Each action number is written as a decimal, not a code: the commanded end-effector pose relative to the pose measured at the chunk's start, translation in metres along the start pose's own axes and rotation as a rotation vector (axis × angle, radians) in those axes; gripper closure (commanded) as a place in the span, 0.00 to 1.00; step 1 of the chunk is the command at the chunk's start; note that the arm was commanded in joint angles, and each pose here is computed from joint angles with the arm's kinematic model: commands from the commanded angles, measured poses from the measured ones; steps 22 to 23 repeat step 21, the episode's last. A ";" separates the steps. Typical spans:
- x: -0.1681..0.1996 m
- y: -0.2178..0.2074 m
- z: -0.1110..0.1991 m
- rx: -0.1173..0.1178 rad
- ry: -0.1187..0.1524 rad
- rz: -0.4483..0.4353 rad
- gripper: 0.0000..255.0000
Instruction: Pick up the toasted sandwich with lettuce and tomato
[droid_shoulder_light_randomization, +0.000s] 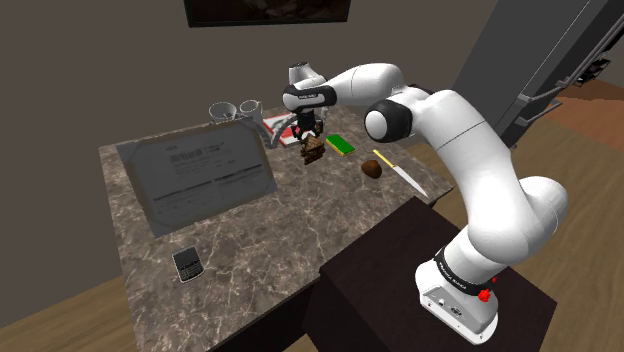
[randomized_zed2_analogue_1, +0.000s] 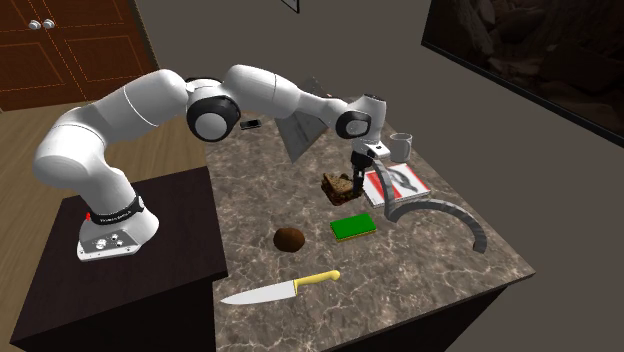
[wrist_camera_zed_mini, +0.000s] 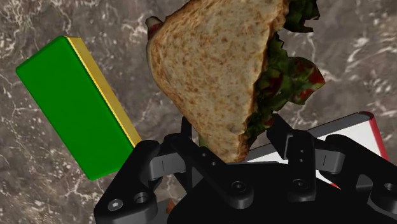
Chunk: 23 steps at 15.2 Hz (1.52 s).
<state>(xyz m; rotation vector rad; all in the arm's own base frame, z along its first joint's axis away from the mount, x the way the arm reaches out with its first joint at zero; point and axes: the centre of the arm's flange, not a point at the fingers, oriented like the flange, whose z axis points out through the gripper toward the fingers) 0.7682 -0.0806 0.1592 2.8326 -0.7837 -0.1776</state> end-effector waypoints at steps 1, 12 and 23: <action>0.000 0.000 0.000 0.000 -0.001 0.000 1.00; -0.003 0.009 -0.041 0.000 -0.001 0.000 1.00; -0.005 0.017 -0.078 0.000 -0.001 0.000 1.00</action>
